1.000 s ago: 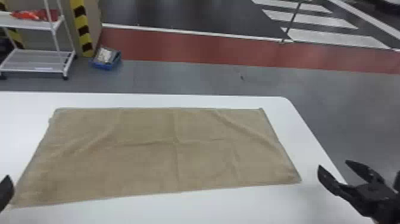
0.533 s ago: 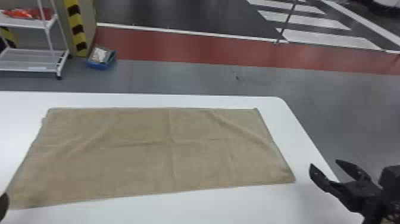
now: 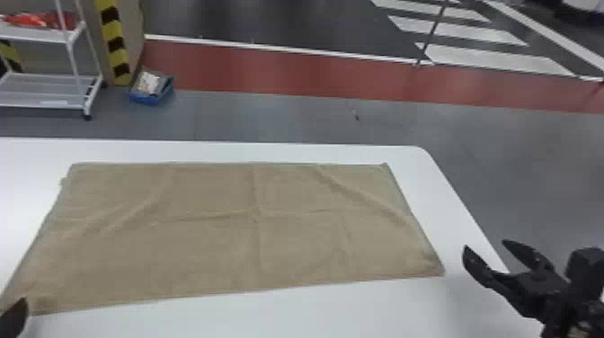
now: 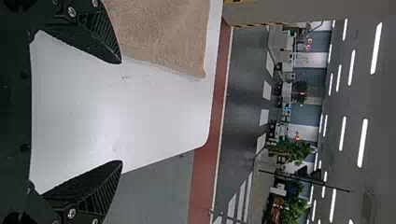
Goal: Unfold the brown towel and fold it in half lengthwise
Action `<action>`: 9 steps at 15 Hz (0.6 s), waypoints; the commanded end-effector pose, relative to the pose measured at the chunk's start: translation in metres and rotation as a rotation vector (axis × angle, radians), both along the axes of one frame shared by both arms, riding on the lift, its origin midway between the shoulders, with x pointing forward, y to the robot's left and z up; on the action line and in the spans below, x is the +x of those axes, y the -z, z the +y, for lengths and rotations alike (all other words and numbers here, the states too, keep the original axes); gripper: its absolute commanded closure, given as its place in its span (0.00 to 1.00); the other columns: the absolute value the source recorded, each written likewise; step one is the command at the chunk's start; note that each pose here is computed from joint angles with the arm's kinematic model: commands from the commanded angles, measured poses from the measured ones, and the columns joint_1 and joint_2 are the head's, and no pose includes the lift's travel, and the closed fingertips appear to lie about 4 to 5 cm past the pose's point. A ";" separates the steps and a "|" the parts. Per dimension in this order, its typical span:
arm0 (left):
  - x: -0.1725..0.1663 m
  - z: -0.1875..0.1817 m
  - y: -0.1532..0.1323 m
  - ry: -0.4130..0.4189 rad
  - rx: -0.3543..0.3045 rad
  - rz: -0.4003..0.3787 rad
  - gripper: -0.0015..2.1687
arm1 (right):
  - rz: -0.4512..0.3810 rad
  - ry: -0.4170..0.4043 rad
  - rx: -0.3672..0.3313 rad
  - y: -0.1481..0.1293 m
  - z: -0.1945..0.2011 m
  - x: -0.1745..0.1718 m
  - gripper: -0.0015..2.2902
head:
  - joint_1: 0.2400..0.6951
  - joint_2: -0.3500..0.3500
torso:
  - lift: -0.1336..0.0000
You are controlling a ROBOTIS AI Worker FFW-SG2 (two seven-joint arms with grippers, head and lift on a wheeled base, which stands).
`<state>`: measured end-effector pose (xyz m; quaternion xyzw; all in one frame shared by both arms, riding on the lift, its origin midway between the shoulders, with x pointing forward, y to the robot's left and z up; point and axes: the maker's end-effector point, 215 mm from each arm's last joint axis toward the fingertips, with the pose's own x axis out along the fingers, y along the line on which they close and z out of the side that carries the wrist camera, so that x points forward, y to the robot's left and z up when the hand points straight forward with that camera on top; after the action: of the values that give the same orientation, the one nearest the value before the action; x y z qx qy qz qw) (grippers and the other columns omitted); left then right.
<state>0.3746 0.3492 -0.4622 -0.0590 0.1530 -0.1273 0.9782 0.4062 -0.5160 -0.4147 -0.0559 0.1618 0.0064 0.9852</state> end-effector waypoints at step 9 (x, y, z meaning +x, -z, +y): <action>-0.008 0.007 0.005 0.012 0.025 0.028 0.33 | -0.003 0.005 0.009 0.000 0.002 -0.004 0.06 | 1.00 0.17 | 0.07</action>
<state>0.3689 0.3552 -0.4655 -0.0473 0.1642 -0.1308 0.9766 0.4027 -0.5137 -0.4149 -0.0515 0.1602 0.0047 0.9857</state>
